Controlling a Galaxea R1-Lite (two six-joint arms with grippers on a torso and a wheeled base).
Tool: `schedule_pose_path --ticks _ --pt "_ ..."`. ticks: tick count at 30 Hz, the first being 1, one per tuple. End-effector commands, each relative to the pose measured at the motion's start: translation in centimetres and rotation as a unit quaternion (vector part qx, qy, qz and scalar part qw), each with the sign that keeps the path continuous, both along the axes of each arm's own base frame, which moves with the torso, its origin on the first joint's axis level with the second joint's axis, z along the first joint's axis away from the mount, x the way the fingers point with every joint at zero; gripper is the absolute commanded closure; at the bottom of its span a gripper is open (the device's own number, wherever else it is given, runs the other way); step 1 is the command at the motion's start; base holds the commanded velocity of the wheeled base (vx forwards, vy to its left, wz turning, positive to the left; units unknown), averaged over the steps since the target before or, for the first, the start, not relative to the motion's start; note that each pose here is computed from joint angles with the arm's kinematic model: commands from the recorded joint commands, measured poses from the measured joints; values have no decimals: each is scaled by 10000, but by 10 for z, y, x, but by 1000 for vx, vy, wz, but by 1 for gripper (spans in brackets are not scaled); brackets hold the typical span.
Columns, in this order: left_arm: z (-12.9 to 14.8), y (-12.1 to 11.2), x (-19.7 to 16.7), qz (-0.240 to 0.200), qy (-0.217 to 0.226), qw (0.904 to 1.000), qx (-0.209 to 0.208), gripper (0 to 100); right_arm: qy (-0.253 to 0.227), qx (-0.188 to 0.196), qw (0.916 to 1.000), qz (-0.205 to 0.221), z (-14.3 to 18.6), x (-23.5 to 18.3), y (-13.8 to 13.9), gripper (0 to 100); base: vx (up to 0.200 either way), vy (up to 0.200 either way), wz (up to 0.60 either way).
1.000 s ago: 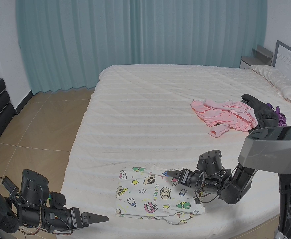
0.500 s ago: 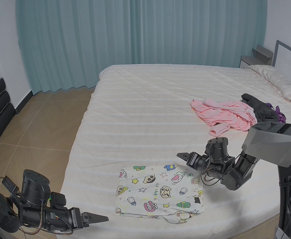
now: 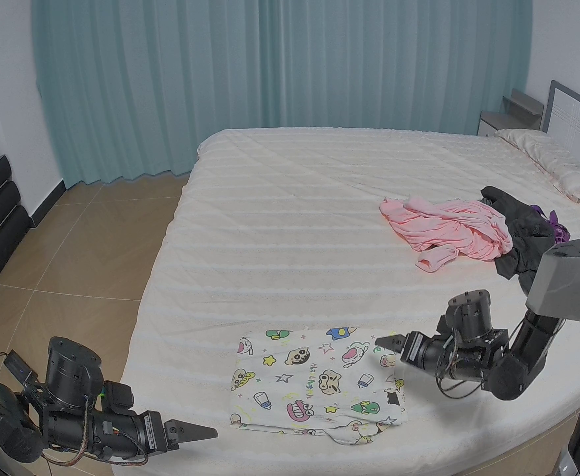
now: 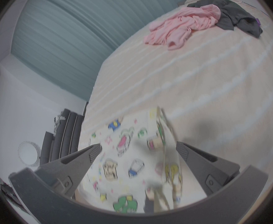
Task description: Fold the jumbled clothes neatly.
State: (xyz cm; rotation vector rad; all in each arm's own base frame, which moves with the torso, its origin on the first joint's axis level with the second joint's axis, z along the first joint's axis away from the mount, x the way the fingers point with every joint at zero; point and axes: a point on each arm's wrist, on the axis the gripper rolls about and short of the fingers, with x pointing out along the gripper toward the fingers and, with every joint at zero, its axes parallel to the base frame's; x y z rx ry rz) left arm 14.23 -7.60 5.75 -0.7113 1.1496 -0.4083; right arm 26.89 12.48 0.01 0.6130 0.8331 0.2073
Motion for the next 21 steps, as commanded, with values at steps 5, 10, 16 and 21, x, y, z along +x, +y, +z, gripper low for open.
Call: schedule_pose_path --ticks 5,10,16,21 --pt "-6 2 -1 36 98 9999 39 0 503 -170 9962 686 -13 -43 17 0 0 0 0" --pt "-6 2 -1 36 105 9999 43 0 583 -246 9947 814 -19 -46 22 0 0 0 0" --pt "-6 2 -1 36 105 9999 43 0 617 -265 9943 828 -20 -47 23 0 0 0 0" --pt "-6 2 -1 36 112 9999 46 0 676 -331 9935 856 -25 -48 25 0 0 0 0"
